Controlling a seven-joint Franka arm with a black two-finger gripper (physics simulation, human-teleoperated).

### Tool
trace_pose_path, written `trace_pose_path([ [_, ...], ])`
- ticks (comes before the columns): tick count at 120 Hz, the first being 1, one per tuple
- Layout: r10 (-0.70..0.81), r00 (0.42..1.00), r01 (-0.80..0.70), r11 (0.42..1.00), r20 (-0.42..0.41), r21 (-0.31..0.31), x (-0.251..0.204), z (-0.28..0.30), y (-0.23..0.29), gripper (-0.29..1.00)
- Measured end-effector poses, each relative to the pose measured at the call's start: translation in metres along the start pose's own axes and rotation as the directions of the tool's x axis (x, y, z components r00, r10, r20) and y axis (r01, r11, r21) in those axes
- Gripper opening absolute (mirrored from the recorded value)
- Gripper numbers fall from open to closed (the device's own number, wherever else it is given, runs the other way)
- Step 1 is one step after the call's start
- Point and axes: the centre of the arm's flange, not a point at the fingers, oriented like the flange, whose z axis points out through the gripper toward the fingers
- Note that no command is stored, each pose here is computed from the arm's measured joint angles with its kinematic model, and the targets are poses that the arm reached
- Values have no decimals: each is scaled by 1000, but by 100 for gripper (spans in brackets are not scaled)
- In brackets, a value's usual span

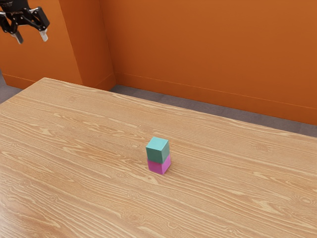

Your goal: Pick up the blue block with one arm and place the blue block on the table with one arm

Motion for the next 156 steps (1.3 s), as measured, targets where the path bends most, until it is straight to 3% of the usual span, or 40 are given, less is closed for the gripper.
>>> trace_pose_path([
  [19,29,1000,-29,1000,11,-10,-3,-2,2,68],
  [25,52,997,-52,999,-60,-4,-16,-43,7,68],
  [32,158,976,-153,987,-149,46,-45,-99,55,68],
  [43,362,915,-346,931,-177,114,-77,-124,149,68],
  [51,391,913,-374,916,-113,147,-70,-96,169,68],
  [63,341,940,-339,925,19,172,-43,-33,150,68],
  [71,312,944,-326,931,105,165,-19,22,146,68],
  [85,318,932,-342,931,177,128,11,103,161,68],
  [103,349,916,-370,926,200,79,29,168,186,68],
  [116,443,876,-454,891,190,15,19,191,244,68],
  [139,582,783,-578,811,220,-88,-56,261,329,68],
  [156,626,755,-619,779,195,-102,-98,284,376,68],
])
